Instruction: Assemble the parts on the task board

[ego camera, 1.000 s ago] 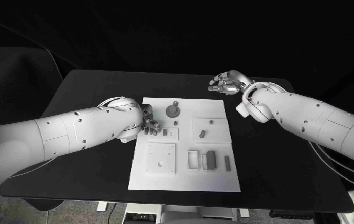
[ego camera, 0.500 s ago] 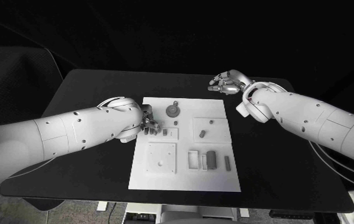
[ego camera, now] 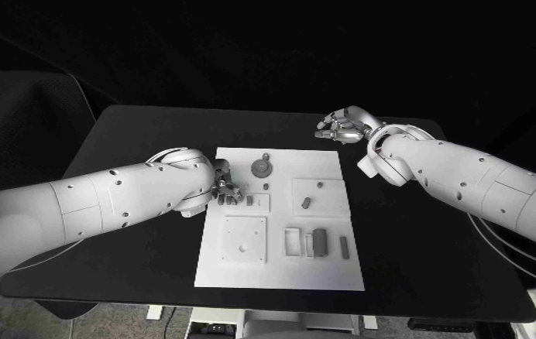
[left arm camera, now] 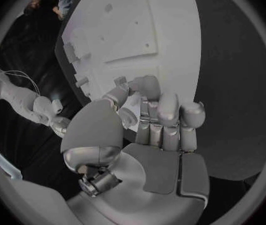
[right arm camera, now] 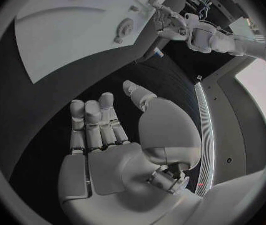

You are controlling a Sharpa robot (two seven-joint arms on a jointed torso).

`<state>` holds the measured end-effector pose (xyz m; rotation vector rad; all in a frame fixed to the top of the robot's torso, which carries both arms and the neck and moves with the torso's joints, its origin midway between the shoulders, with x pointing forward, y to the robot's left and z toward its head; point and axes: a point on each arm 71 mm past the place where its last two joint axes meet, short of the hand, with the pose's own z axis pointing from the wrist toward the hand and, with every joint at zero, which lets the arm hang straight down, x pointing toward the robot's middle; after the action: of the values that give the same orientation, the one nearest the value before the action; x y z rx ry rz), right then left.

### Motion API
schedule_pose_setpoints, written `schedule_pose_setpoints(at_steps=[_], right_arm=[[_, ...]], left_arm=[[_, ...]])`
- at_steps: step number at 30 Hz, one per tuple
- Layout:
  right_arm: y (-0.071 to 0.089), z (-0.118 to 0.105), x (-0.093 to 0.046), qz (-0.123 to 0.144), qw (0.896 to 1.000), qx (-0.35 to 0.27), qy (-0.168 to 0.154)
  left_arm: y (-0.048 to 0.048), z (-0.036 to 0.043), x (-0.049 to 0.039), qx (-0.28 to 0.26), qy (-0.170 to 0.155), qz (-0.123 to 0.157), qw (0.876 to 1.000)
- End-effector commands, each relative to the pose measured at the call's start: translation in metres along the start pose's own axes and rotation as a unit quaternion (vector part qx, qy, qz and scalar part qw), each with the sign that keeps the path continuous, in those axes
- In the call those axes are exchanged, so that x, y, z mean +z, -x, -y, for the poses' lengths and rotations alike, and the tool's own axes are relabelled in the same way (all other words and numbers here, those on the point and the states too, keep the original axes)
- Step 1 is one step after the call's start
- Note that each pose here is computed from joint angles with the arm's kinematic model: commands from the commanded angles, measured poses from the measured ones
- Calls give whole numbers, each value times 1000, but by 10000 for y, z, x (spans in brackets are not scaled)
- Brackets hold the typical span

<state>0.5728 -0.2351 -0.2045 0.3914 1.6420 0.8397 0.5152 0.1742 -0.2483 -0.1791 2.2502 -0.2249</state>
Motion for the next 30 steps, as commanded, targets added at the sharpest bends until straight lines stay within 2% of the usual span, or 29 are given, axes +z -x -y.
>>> schedule_pose_setpoints(at_steps=[1, 30], right_arm=[[-13, 1, -3, -8, 1000, 1, 2], [-14, 9, -8, -9, 1000, 1, 1]], left_arm=[[-6, -24, 0, -4, 2, -3, 1000], [7, -32, 0, -18, 0, 5, 1000]])
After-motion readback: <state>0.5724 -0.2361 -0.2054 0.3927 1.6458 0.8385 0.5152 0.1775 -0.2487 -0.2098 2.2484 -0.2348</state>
